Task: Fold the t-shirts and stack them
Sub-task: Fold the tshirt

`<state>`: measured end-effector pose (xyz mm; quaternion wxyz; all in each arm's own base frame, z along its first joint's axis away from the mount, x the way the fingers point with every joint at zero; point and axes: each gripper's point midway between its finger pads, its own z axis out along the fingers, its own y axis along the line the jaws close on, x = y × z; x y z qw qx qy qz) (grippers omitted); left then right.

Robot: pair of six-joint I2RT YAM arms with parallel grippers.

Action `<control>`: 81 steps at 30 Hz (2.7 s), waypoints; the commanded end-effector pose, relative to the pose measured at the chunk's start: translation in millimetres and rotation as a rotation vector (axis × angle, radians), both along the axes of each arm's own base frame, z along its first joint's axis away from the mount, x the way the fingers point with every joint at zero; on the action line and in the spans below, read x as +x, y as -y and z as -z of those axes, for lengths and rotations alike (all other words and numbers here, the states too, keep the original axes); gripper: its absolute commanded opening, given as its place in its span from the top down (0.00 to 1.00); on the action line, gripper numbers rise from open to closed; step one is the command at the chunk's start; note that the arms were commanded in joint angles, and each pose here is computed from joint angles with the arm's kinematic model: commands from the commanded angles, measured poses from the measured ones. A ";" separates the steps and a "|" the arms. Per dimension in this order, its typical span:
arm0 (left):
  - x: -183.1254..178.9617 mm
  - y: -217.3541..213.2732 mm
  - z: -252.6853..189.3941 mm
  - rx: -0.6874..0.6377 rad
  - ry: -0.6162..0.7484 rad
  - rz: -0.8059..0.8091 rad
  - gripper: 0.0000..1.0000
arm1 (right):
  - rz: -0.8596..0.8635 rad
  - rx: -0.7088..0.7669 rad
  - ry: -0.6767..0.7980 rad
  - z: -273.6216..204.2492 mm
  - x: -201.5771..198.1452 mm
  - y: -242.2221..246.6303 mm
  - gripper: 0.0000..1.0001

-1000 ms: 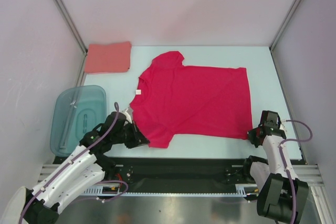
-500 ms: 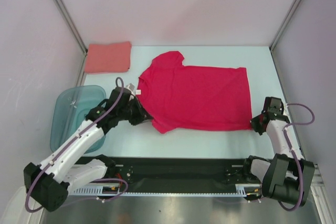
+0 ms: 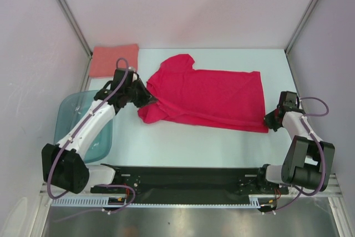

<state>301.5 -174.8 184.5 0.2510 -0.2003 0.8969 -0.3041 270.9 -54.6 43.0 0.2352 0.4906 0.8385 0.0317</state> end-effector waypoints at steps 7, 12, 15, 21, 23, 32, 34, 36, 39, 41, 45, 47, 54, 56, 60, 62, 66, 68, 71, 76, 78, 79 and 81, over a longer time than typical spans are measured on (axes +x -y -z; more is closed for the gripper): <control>36.9 0.1 -19.1 -0.001 0.076 0.013 1.00 | -0.092 -0.022 0.101 -22.6 46.6 5.5 1.00; 47.5 -5.6 -16.2 0.006 0.066 -0.010 1.00 | -0.124 0.016 0.121 -22.3 60.7 -0.6 1.00; 54.0 -5.3 -11.8 0.009 0.055 -0.010 1.00 | -0.133 0.027 0.121 -20.5 68.6 -0.8 1.00; 69.1 -6.3 -4.8 0.019 0.035 -0.023 1.00 | -0.130 0.022 0.134 -21.2 79.7 2.0 1.00; 72.0 -5.5 -5.8 0.016 0.037 -0.021 1.00 | -0.132 0.023 0.129 -18.7 81.0 2.4 1.00; 94.4 0.1 6.6 0.023 0.009 -0.002 1.00 | -0.136 0.036 0.124 -11.5 91.0 3.5 1.00; 98.3 -2.3 9.2 0.029 0.003 -0.013 1.00 | -0.140 0.031 0.123 -11.7 91.4 4.1 1.00; 99.4 -3.5 9.3 0.029 0.002 -0.020 1.00 | -0.139 0.024 0.133 -16.6 93.3 5.8 1.00; 101.5 -8.9 10.5 0.037 0.002 -0.036 1.00 | -0.141 0.021 0.150 -23.2 94.0 5.4 1.00; 103.7 -11.1 10.9 0.037 0.002 -0.042 1.00 | -0.134 0.017 0.160 -25.9 95.4 6.4 1.00; 109.2 -9.8 12.5 0.032 -0.003 -0.038 1.00 | -0.132 0.031 0.143 -17.4 97.1 5.7 1.00; 112.3 -8.2 16.7 0.031 -0.013 -0.033 1.00 | -0.131 0.040 0.140 -14.1 98.5 4.8 1.00; 129.7 -8.1 27.7 0.065 -0.028 -0.024 1.00 | -0.132 0.052 0.143 -5.5 106.2 4.7 1.00; 133.6 -7.2 32.5 0.069 -0.039 -0.014 0.99 | -0.143 0.064 0.141 -2.1 108.1 2.7 1.00; 150.5 -12.7 38.2 0.157 -0.035 0.032 0.83 | -0.166 0.084 0.152 -0.3 111.1 -1.7 0.98; 150.8 -26.9 45.4 0.259 -0.061 0.043 0.62 | -0.183 0.081 0.175 -3.6 113.7 -2.4 0.95; 159.3 -56.6 -1.8 0.428 0.046 0.015 0.37 | -0.254 0.051 0.212 -13.3 118.1 -2.7 0.74; 146.4 -68.0 -30.0 0.472 0.113 0.006 0.27 | -0.278 0.037 0.224 -21.4 117.9 -3.3 0.68; 109.3 -66.4 -14.4 0.456 0.072 0.086 0.24 | -0.324 -0.019 0.256 -42.2 115.3 -4.9 0.58; 56.2 -82.0 55.4 0.502 -0.084 0.117 0.29 | -0.538 0.012 0.376 -75.9 111.3 -65.7 0.50; 45.8 -81.2 70.6 0.506 -0.115 0.155 0.29 | -0.641 0.057 0.425 -86.2 107.5 -97.1 0.45; 44.3 -81.2 73.4 0.501 -0.118 0.162 0.29 | -0.710 0.081 0.425 -85.1 102.1 -121.3 0.44; 42.6 -78.6 83.4 0.499 -0.129 0.196 0.28 | -0.781 0.110 0.424 -84.1 93.6 -147.7 0.44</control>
